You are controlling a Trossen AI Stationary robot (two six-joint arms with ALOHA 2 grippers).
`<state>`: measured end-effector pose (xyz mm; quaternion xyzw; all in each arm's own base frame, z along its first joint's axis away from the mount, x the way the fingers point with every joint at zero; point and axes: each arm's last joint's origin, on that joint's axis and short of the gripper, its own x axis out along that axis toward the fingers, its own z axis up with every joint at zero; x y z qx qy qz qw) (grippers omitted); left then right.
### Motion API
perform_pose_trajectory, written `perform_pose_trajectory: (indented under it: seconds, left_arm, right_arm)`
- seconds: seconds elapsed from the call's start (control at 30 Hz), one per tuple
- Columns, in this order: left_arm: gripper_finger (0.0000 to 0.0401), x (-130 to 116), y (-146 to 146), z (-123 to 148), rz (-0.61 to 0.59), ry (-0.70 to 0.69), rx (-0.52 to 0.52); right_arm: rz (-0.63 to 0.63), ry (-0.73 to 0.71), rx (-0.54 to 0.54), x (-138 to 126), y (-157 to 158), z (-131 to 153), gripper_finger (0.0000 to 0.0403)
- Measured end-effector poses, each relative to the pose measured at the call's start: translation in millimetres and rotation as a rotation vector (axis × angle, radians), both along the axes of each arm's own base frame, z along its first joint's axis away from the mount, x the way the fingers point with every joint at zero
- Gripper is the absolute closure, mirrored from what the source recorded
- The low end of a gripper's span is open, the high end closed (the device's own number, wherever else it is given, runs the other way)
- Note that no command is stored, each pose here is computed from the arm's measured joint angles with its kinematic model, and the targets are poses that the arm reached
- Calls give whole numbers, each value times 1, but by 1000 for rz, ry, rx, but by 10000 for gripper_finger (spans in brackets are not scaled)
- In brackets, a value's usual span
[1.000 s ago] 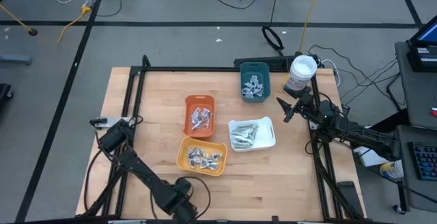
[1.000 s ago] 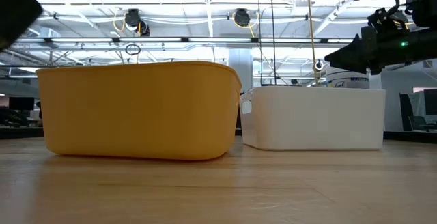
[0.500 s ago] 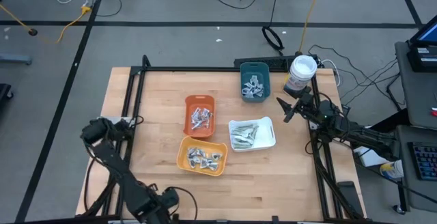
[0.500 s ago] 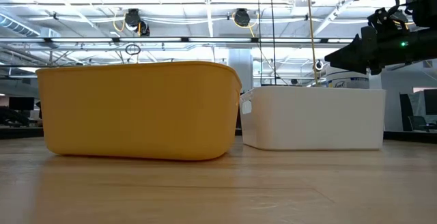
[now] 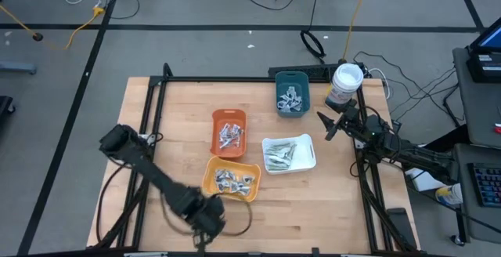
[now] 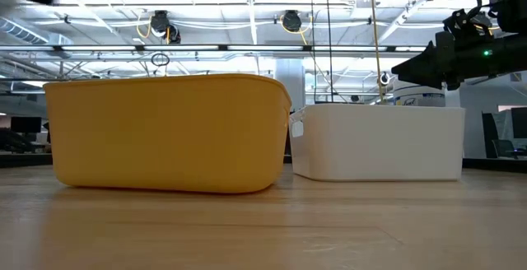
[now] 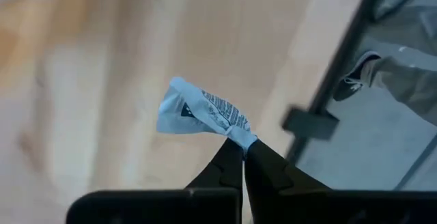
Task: Pick & Place First Aid Supplies
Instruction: Put the gray sachet into the yellow bin
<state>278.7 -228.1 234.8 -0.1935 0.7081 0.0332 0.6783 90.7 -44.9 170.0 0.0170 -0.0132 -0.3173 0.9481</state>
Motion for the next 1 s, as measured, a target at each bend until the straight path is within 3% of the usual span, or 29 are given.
perform_pose_trajectory:
  seconds: [0.27, 0.47, 0.77, 0.9, 1.0]
  left_arm:
    - [400, 46, 75, 4, -1, -31, -7]
    - [400, 64, 119, 9, 19, -59, -33]
    - [400, 80, 142, -10, 43, -72, 90]
    - [398, 86, 147, -17, 38, -77, 102]
    - [375, 87, 149, -19, 79, -60, 90]
  right_arm:
    - [0, 0, 0, 0, 0, 0, 140]
    - [0, 0, 0, 0, 0, 0, 140]
    - [-1, 0, 0, 0, 0, 0, 140]
    - [0, 0, 0, 0, 0, 0, 140]
    - [0, -1, 0, 0, 0, 0, 140]
